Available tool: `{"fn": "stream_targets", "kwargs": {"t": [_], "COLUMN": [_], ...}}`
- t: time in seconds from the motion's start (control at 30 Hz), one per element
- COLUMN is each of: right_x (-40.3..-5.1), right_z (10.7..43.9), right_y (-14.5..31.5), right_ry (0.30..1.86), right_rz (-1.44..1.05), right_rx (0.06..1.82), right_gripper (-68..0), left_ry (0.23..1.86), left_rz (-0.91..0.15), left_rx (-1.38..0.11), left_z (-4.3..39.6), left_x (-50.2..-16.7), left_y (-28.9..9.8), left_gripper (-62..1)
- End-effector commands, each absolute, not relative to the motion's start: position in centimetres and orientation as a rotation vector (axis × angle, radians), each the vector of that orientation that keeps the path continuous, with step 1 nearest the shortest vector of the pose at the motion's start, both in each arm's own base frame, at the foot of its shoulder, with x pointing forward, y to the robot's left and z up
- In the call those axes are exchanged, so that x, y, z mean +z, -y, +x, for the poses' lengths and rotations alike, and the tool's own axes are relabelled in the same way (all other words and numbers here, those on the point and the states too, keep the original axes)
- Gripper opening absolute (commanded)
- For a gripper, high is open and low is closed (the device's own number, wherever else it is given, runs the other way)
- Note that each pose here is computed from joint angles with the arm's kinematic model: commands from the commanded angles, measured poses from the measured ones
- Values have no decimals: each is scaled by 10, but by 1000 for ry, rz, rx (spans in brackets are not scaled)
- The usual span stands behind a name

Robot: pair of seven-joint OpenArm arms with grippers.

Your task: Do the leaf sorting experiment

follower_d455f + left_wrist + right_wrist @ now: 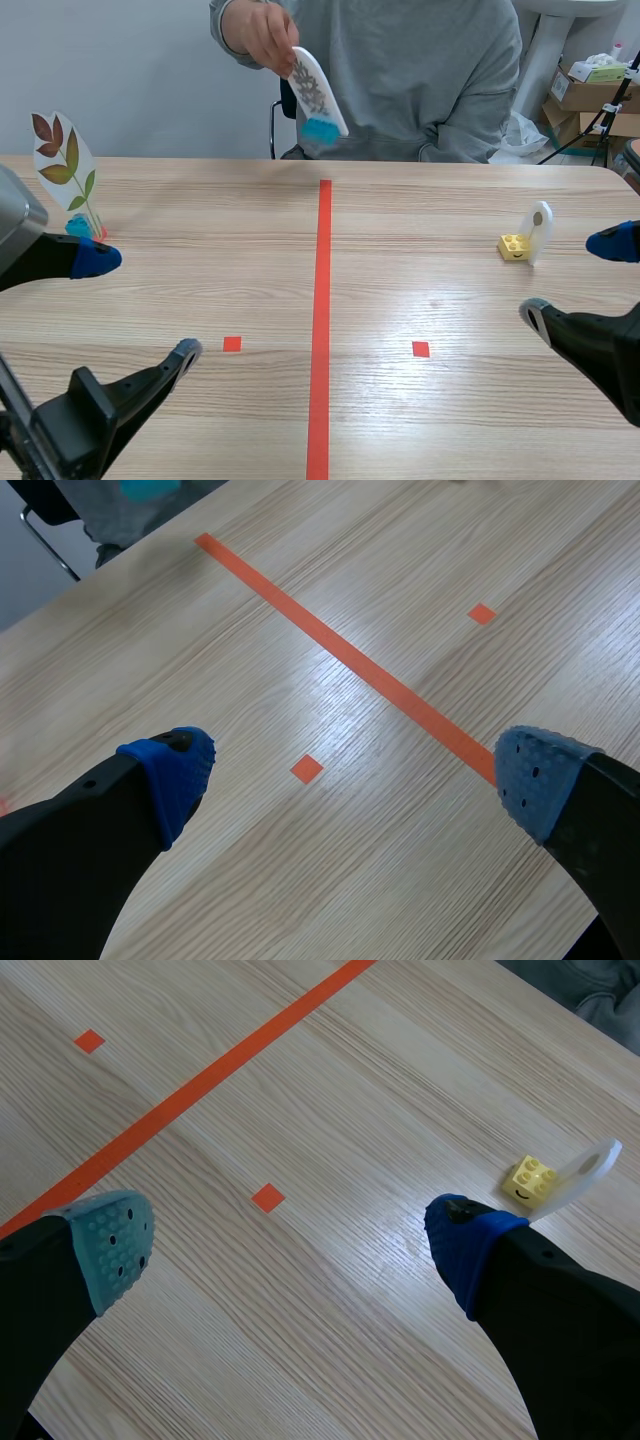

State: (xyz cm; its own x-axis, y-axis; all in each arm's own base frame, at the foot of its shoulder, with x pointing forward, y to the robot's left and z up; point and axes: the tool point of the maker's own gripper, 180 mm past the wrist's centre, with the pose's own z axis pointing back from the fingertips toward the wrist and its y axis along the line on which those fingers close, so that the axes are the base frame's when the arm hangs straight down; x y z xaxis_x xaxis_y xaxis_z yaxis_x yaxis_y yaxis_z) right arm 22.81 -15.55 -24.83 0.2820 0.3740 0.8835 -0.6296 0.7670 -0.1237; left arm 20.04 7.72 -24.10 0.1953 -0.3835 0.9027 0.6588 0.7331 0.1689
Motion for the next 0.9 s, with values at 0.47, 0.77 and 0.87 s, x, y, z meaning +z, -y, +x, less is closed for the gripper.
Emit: {"fn": "stream_targets", "kwargs": {"t": [0.47, 0.77, 0.87], "right_x": [-246, -246, -246], "right_z": [231, 231, 231], "right_y": [158, 158, 158], "right_ry": [1091, 1091, 1091], "right_rz": [256, 257, 257], "right_rx": [695, 695, 695], "right_gripper": [-126, -126, -126], "left_ry": [1189, 1189, 1190], "left_rz": [-282, -282, -282], "left_rx": [-705, -705, -704], "left_z": [204, 204, 204], "left_x": [-236, -236, -236], "left_y": [-78, -78, -78], "left_gripper": [-11, -11, -11]}}
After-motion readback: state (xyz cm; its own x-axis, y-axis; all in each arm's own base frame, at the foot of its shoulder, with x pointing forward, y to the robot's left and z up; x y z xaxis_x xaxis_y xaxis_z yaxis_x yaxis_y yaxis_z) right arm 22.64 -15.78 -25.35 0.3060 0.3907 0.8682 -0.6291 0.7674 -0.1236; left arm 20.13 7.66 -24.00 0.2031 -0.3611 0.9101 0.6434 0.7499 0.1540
